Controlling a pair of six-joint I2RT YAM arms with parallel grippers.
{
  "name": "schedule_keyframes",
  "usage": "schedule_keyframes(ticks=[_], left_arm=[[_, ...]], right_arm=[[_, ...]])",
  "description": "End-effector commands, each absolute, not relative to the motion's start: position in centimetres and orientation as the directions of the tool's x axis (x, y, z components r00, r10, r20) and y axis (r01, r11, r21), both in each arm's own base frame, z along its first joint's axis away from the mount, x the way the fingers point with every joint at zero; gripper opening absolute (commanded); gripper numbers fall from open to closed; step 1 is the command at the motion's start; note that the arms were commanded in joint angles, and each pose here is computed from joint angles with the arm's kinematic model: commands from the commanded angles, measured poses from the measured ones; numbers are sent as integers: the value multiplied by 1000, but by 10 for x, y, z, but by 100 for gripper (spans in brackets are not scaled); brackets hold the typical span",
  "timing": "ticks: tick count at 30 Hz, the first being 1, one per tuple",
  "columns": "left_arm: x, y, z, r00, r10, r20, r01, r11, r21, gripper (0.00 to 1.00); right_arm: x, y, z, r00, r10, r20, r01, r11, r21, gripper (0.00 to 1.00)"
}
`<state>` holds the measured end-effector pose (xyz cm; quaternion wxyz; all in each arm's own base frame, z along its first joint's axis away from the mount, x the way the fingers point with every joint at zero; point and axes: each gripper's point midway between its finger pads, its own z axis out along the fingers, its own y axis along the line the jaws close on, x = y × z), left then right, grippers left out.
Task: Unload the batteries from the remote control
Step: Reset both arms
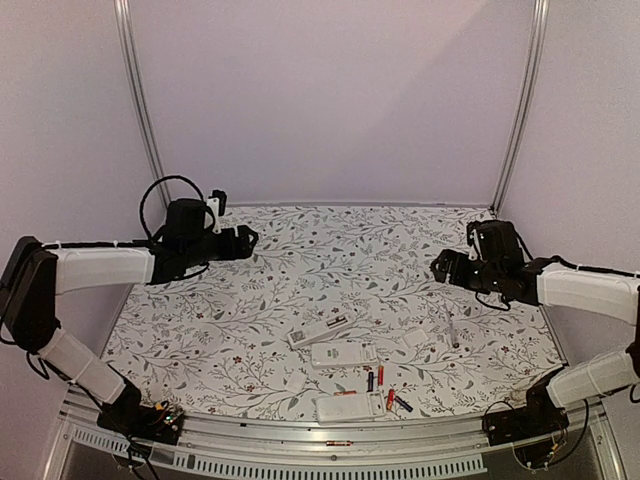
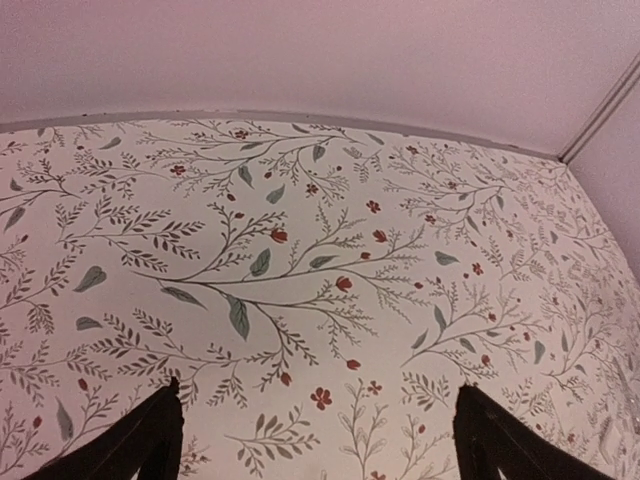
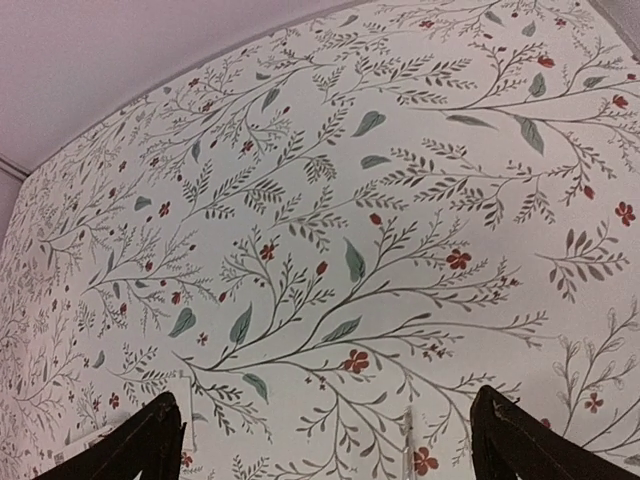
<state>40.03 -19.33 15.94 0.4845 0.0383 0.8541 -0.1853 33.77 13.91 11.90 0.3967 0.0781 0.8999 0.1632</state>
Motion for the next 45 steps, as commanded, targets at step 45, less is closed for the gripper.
schedule_keyframes(ticks=[45], left_arm=[[373,13,165,23,83,-996,-134,988,79,100]], right_arm=[[351,-44,171,111,114,-987,77,989,123,99]])
